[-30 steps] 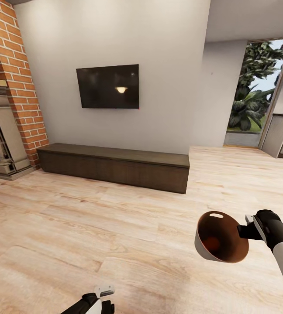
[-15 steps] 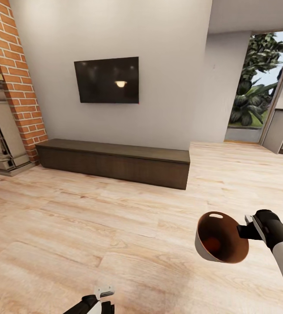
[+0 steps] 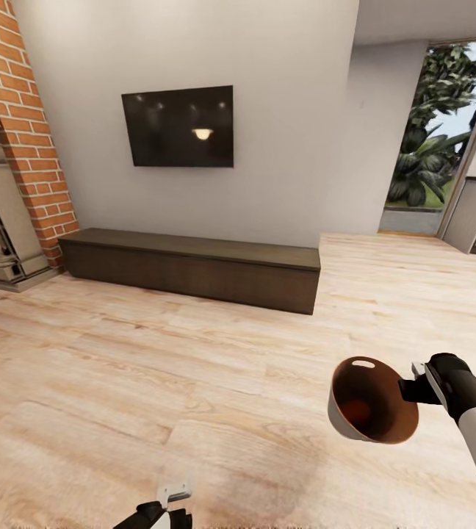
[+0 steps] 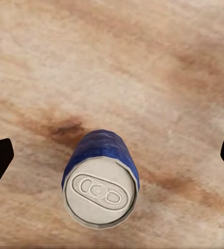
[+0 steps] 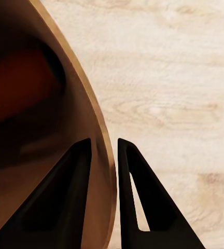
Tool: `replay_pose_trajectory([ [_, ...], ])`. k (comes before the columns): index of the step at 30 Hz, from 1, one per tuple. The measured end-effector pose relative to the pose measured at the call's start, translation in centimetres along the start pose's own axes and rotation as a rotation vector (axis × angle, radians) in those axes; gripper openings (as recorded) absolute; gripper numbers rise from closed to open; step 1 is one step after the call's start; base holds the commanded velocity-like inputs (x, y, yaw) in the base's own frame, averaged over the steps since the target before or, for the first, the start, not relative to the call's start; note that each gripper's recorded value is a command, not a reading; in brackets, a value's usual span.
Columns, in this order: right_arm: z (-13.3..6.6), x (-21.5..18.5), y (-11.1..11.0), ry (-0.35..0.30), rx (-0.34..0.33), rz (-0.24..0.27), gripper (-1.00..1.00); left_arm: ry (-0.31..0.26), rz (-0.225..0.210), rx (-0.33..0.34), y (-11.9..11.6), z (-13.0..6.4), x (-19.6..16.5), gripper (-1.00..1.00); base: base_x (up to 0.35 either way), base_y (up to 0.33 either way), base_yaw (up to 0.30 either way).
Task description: Put the three can of soda from the living room inside the tash can in the kitchen.
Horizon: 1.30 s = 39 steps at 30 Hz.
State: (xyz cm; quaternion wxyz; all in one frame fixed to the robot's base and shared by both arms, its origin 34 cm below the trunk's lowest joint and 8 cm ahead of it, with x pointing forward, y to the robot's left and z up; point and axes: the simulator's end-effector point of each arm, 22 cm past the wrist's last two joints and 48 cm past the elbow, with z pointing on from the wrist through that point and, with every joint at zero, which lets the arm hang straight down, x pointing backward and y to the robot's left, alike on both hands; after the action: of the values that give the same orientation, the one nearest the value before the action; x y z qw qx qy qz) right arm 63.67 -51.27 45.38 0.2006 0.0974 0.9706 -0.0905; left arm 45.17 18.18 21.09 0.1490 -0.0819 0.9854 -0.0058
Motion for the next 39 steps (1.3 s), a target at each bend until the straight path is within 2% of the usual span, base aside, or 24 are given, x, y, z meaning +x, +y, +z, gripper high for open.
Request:
replay_pose_trajectory([
  [15,3.0,1.8,0.4,0.059,0.009,-0.012,-1.00,0.060,0.007,-0.010,0.3,1.7,2.6,1.00,0.000,0.000,0.000],
  [22,3.0,1.8,0.4,0.058,0.008,-0.011,-1.00,0.059,0.007,-0.009,0.2,1.7,2.6,1.00,0.000,0.000,0.000],
  [34,5.4,3.4,0.6,0.105,0.017,-0.023,-1.00,0.106,0.009,-0.016,0.5,3.0,4.6,1.00,0.000,0.000,0.000],
  [39,5.4,3.3,0.6,0.104,0.016,-0.022,-1.00,0.098,0.008,-0.016,0.5,3.0,4.5,1.00,0.000,0.000,0.000],
])
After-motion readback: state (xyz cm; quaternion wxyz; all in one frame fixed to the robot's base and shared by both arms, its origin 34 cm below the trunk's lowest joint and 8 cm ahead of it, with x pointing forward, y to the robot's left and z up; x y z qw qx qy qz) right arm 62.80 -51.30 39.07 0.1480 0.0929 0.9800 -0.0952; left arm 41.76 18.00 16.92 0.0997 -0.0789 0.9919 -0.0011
